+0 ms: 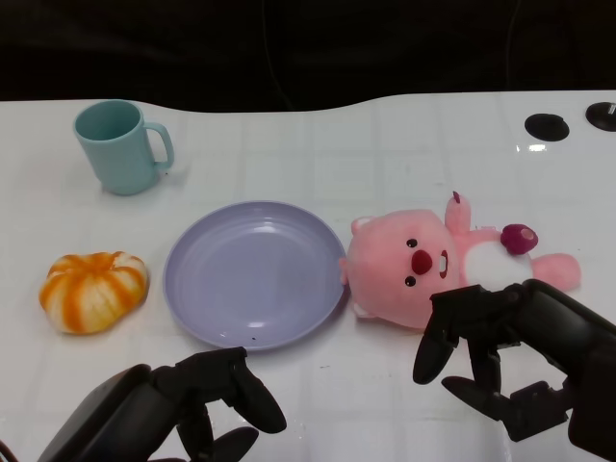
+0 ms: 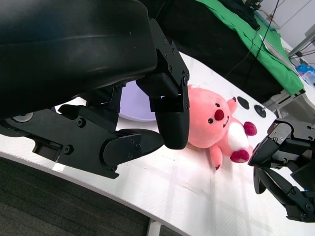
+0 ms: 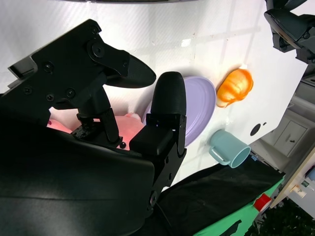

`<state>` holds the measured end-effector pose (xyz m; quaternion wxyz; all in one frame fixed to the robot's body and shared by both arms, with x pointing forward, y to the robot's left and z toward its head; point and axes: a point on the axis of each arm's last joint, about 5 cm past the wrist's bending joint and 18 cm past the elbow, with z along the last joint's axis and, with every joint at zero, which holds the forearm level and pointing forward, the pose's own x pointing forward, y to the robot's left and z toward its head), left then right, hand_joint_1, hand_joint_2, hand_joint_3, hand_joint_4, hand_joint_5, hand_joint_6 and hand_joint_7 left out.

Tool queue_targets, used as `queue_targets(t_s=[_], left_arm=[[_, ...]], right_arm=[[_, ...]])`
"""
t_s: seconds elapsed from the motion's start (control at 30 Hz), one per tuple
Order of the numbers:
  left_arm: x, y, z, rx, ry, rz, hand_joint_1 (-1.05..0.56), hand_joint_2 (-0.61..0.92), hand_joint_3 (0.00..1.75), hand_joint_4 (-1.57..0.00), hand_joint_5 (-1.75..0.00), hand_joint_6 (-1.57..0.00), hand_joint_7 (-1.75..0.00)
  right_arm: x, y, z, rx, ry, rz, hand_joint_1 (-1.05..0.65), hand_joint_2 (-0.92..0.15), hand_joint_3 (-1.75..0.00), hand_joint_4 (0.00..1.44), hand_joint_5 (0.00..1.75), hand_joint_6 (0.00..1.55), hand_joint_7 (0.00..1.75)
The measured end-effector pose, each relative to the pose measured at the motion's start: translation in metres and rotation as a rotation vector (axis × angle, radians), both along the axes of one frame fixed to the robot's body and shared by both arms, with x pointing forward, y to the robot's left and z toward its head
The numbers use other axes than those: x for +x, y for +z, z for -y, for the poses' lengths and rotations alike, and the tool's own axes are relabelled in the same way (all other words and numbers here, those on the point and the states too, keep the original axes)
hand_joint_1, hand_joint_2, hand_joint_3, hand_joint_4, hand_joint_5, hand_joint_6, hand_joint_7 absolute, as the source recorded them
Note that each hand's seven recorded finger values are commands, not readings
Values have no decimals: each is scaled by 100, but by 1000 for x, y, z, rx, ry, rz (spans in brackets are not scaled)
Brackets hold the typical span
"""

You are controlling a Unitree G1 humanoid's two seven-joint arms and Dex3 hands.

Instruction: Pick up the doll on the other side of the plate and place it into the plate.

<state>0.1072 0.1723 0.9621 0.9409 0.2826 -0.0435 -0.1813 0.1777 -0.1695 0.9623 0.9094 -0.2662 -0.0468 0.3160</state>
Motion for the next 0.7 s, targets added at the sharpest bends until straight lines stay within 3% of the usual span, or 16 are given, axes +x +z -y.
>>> queue_targets(t_s=[0.4,0.57,0.7], left_arm=[[0,0,0,1,-2,4,-24,82,62,-56,-171,-63,-108],[0,0,0,0,-2,3,-24,83,62,-56,-172,-63,-108],[0,0,0,0,-2,4,-24,83,62,-56,-171,-63,-109]], right_arm=[[0,0,-1,-3,-5,-20,-9,-50,-103,73,174,75,109],[-1,1,-1,-5,-7,-19,-7,-52,-99,72,153,72,106],[-1,1,-2,-7,-40,-8,-10,-58,-86,70,131,63,92]])
